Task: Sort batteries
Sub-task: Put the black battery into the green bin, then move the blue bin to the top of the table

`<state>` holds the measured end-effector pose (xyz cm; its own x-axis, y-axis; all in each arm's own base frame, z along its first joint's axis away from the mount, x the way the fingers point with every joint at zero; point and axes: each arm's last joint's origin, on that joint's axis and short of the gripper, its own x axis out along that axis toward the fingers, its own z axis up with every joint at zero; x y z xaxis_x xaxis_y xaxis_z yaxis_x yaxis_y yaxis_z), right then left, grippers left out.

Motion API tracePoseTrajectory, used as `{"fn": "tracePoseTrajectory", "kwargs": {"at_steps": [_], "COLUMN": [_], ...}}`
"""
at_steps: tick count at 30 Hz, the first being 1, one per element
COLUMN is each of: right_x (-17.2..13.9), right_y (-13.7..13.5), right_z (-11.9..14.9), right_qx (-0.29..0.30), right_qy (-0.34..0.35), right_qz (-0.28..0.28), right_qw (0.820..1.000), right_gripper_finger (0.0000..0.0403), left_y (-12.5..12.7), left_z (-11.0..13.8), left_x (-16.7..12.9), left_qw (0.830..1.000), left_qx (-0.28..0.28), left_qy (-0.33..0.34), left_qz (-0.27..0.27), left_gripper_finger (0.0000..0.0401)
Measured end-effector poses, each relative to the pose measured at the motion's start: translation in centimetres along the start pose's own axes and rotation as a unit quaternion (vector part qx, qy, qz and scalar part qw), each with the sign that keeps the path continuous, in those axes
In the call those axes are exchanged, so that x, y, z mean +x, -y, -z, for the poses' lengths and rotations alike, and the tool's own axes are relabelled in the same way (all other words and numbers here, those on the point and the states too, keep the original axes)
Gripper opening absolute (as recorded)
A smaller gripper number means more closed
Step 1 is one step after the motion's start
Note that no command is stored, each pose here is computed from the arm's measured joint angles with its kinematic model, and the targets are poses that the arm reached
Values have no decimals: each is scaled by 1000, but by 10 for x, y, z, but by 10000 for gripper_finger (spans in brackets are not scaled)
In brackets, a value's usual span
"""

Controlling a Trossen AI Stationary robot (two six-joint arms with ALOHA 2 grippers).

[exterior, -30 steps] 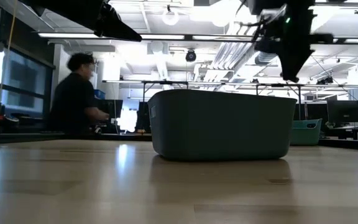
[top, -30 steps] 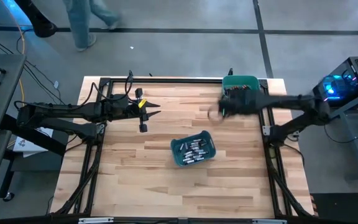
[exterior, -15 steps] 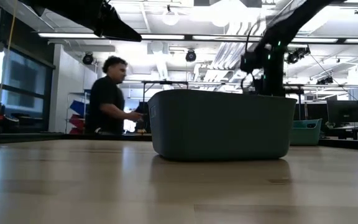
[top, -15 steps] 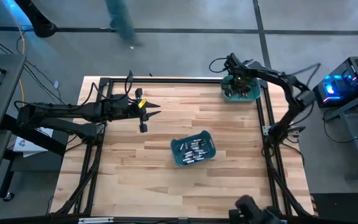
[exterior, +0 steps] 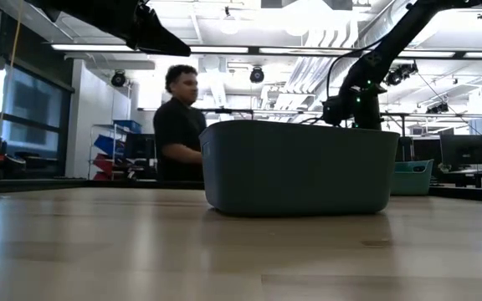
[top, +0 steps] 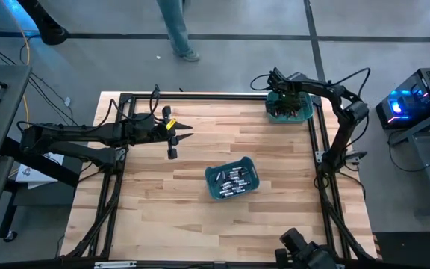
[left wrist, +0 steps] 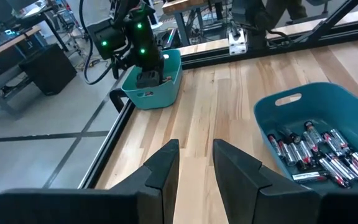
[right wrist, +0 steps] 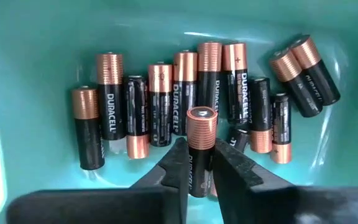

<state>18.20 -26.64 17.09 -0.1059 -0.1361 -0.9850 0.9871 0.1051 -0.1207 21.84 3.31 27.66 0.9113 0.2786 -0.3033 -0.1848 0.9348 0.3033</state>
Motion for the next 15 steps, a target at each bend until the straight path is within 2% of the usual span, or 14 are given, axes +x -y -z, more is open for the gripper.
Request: {"fn": "tracePoseTrajectory", "kwargs": {"at_steps": [6,10,15], "right_x": [-1,-12,-50], "right_y": [2,6,17], "right_z": [0,1,9], "right_qx": [-5,-14,-24], "right_qy": [2,23,81], "right_qz": [6,10,10], "right_qw": [1000,1000,996], "right_gripper_finger": [116,161,177], "left_y": [0,0,0], "left_z": [0,0,0], "left_x": [0,0,0], "left_qw": [1000,1000,1000], "left_qx": [0,0,0], "left_qy": [0,-1,-3], "left_qz": [0,0,1], "left_gripper_finger": [90,90,90]}}
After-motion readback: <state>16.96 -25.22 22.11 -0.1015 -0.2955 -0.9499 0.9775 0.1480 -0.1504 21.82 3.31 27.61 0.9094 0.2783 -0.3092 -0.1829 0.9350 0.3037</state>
